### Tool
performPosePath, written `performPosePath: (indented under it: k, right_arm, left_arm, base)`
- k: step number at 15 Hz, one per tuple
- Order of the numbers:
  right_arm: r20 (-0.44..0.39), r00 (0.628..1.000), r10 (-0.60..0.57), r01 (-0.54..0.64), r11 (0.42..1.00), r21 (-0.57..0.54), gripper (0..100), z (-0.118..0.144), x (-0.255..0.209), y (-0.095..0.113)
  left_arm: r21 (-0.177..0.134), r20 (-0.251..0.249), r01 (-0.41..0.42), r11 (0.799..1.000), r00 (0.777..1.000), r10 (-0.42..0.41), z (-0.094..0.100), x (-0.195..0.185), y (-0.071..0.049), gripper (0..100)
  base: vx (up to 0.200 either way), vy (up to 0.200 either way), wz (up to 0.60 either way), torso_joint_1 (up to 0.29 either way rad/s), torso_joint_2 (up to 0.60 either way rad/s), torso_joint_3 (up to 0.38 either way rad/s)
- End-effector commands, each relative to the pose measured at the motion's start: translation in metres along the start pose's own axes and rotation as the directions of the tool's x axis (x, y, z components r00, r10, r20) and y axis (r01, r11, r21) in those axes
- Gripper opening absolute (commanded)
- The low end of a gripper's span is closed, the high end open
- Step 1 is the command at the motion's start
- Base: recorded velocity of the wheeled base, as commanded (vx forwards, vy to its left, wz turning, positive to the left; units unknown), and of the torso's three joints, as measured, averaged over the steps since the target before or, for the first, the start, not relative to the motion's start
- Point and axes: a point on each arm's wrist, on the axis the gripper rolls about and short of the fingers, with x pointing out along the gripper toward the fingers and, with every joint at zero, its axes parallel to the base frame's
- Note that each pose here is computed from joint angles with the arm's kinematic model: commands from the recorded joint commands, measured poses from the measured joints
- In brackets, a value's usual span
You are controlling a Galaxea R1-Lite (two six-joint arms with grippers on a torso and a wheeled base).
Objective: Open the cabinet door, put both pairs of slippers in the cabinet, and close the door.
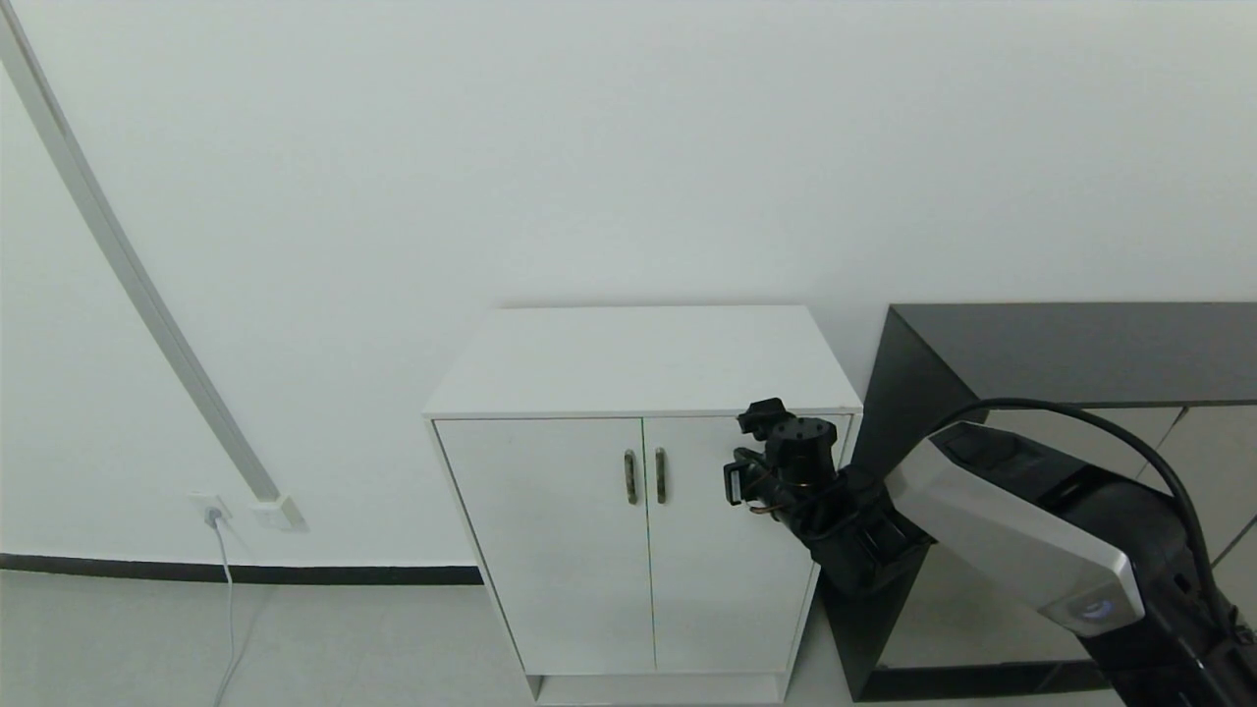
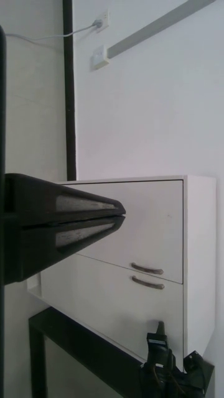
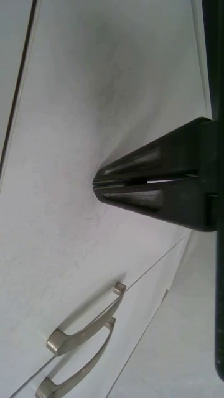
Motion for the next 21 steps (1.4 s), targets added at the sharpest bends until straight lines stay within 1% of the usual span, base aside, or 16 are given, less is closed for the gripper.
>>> performPosePath:
  k: [1, 3, 5, 7, 11, 12, 14, 15, 16, 19, 20, 21]
  right_arm:
    - [-0.002, 1.000, -0.001, 0.001, 1.000, -0.001, 0, 0.001, -0.003, 0.000]
    - [-0.002, 1.000, 0.004, -0.004, 1.000, -0.002, 0, 0.012, -0.018, -0.001]
    - [0.025, 1.000, 0.010, -0.010, 1.000, 0.003, 0, 0.026, -0.038, -0.002]
    - [0.041, 0.999, -0.007, 0.006, 1.000, 0.010, 0, 0.035, -0.062, -0.012]
    - [0.082, 0.995, -0.048, 0.047, 0.999, 0.009, 0, 0.044, -0.119, -0.039]
    - [0.094, 0.993, -0.065, 0.065, 0.998, 0.006, 0, 0.048, -0.137, -0.049]
    - [0.110, 0.990, -0.088, 0.087, 0.996, 0.014, 0, 0.052, -0.168, -0.061]
    - [0.110, 0.990, -0.092, 0.091, 0.996, 0.015, 0, 0.052, -0.174, -0.063]
    - [0.114, 0.986, -0.120, 0.118, 0.993, 0.020, 0, 0.054, -0.195, -0.074]
    - [0.142, 0.964, -0.223, 0.219, 0.975, 0.046, 0, 0.066, -0.223, -0.106]
    - [0.144, 0.960, -0.240, 0.235, 0.971, 0.051, 0, 0.066, -0.227, -0.110]
    - [0.138, 0.943, -0.301, 0.295, 0.953, 0.063, 0, 0.066, -0.243, -0.125]
  left_arm:
    - [-0.002, -0.001, 0.000, 1.000, 1.000, 0.000, 0.000, 0.000, 0.000, 0]
    - [0.000, -0.001, 0.000, 1.000, 1.000, 0.000, 0.000, 0.000, 0.000, 0]
    - [0.000, -0.001, 0.000, 1.000, 1.000, 0.000, 0.000, 0.000, 0.000, 0]
    - [-0.002, -0.001, -0.002, 1.000, 1.000, 0.002, 0.000, 0.000, 0.000, 0]
    - [0.000, -0.001, 0.000, 1.000, 1.000, 0.000, 0.000, 0.000, 0.000, 0]
    - [0.000, -0.001, 0.000, 1.000, 1.000, 0.000, 0.000, 0.000, 0.000, 0]
    - [0.000, -0.001, 0.000, 1.000, 1.000, 0.000, 0.000, 0.000, 0.000, 0]
    - [0.000, -0.001, 0.000, 1.000, 1.000, 0.000, 0.000, 0.000, 0.000, 0]
    - [0.000, -0.001, 0.000, 1.000, 1.000, 0.000, 0.000, 0.000, 0.000, 0]
    - [0.000, -0.001, 0.000, 1.000, 1.000, 0.000, 0.000, 0.000, 0.000, 0]
    - [0.000, -0.001, 0.000, 1.000, 1.000, 0.000, 0.000, 0.000, 0.000, 0]
    - [0.000, -0.001, 0.000, 1.000, 1.000, 0.000, 0.000, 0.000, 0.000, 0]
  base:
    - [0.000, 0.000, 0.00, 0.000, 0.00, 0.000]
    - [0.000, 0.000, 0.00, 0.000, 0.00, 0.000]
    - [0.000, 0.000, 0.00, 0.000, 0.00, 0.000]
    - [0.000, 0.000, 0.00, 0.000, 0.00, 0.000]
    - [0.000, 0.000, 0.00, 0.000, 0.00, 0.000]
    - [0.000, 0.000, 0.00, 0.000, 0.00, 0.000]
    - [0.000, 0.000, 0.00, 0.000, 0.00, 0.000]
    - [0.000, 0.000, 0.00, 0.000, 0.00, 0.000]
    - [0.000, 0.000, 0.00, 0.000, 0.00, 0.000]
    - [0.000, 0.000, 0.00, 0.000, 0.00, 0.000]
    - [0.000, 0.000, 0.00, 0.000, 0.00, 0.000]
    - [0.000, 0.000, 0.00, 0.000, 0.00, 0.000]
